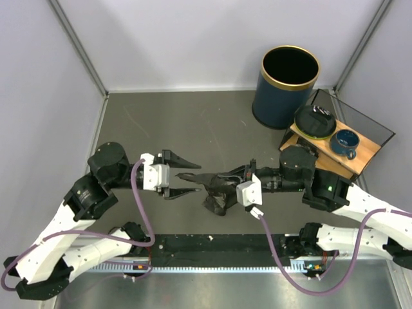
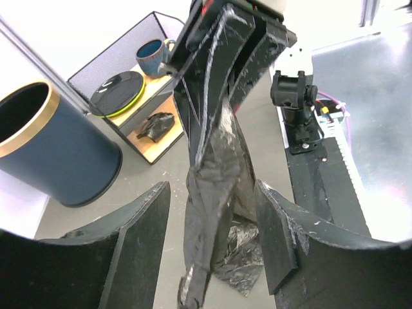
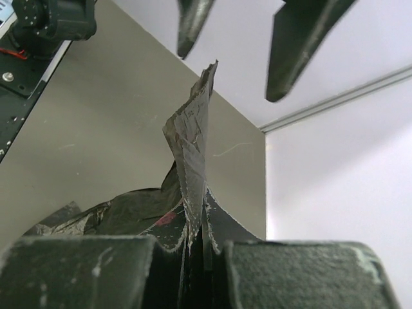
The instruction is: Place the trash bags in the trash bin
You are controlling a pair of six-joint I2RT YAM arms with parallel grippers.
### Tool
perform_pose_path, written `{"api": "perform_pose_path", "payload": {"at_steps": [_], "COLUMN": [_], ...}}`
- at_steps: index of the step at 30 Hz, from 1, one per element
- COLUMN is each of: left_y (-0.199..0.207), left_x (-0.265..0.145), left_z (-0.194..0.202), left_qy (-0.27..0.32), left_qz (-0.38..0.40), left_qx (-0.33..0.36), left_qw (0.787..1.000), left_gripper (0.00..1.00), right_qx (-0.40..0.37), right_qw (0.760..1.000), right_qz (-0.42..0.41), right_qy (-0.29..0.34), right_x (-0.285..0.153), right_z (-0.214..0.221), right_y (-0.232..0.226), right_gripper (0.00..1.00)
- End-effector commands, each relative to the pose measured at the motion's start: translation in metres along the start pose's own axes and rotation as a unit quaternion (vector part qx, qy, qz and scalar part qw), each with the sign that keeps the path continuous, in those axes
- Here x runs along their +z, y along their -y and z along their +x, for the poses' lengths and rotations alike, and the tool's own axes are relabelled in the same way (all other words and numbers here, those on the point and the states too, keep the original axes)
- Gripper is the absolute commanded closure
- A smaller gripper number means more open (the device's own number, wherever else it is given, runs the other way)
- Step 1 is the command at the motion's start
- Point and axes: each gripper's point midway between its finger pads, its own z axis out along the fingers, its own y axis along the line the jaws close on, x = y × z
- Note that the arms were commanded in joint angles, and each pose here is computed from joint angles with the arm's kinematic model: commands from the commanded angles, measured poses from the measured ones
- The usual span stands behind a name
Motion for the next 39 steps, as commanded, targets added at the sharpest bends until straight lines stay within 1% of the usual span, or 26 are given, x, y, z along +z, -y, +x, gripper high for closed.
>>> {"api": "perform_pose_path", "payload": {"at_steps": [1, 2, 4, 5, 7, 8, 11, 15, 18, 27, 31, 33, 35, 37, 39], "left_y": [-0.001, -0.002, -0.005, -0.006, -0.006, -0.005, -0.003, -0.002, 0.009, 0.014, 0.012, 0.008, 0.008, 0.009, 0.01], "left_x": [0.012, 0.013, 0.016, 0.018, 0.02, 0.021, 0.022, 0.024, 0.024, 0.03, 0.033, 0.035, 0.035, 0.036, 0.037], "left_z": [-0.006, -0.004, -0.001, 0.0, 0.002, 0.003, 0.01, 0.017, 0.019, 0.031, 0.04, 0.041, 0.042, 0.041, 0.044], "left_qy": [0.003, -0.001, -0.006, -0.007, -0.01, -0.011, -0.018, -0.031, -0.029, -0.045, -0.056, -0.059, -0.06, -0.058, -0.061], "left_qz": [0.029, 0.028, 0.025, 0.026, 0.03, 0.033, 0.037, 0.046, 0.073, 0.085, 0.079, 0.071, 0.07, 0.077, 0.077], "left_qx": [-0.03, -0.036, -0.043, -0.044, -0.05, -0.051, -0.049, -0.054, -0.062, -0.085, -0.099, -0.1, -0.101, -0.101, -0.107], "left_qw": [0.999, 0.999, 0.999, 0.999, 0.998, 0.998, 0.998, 0.997, 0.995, 0.992, 0.99, 0.991, 0.991, 0.99, 0.989], "left_gripper": [0.44, 0.47, 0.58, 0.59, 0.58, 0.55, 0.51, 0.5, 0.48, 0.49, 0.51, 0.59, 0.62, 0.63, 0.68], "right_qx": [-0.023, -0.025, -0.03, -0.03, -0.021, -0.02, -0.017, -0.017, -0.02, -0.024, -0.03, -0.035, -0.045, -0.045, -0.046], "right_qw": [0.999, 0.999, 0.999, 0.999, 0.999, 0.999, 0.999, 0.999, 0.999, 0.999, 0.998, 0.998, 0.998, 0.997, 0.997], "right_qz": [-0.02, -0.023, -0.027, -0.027, -0.028, -0.03, -0.032, -0.032, -0.032, -0.04, -0.043, -0.048, -0.048, -0.05, -0.05], "right_qy": [0.013, 0.014, 0.014, 0.014, 0.012, 0.011, 0.013, 0.012, 0.012, 0.019, 0.022, 0.024, 0.026, 0.027, 0.026], "right_x": [0.002, 0.002, 0.002, 0.002, 0.004, 0.004, 0.005, 0.005, 0.005, 0.007, 0.007, 0.007, 0.007, 0.007, 0.008], "right_z": [-0.006, -0.006, -0.006, -0.006, -0.006, -0.006, -0.007, -0.007, -0.006, -0.009, -0.012, -0.012, -0.013, -0.015, -0.014], "right_y": [-0.002, -0.003, -0.005, -0.005, -0.004, -0.004, -0.004, -0.004, -0.004, -0.006, -0.007, -0.01, -0.01, -0.011, -0.011], "right_gripper": [1.0, 1.0, 1.0, 1.0, 1.0, 1.0, 1.0, 1.0, 1.0, 1.0, 1.0, 1.0, 1.0, 1.0, 1.0]}}
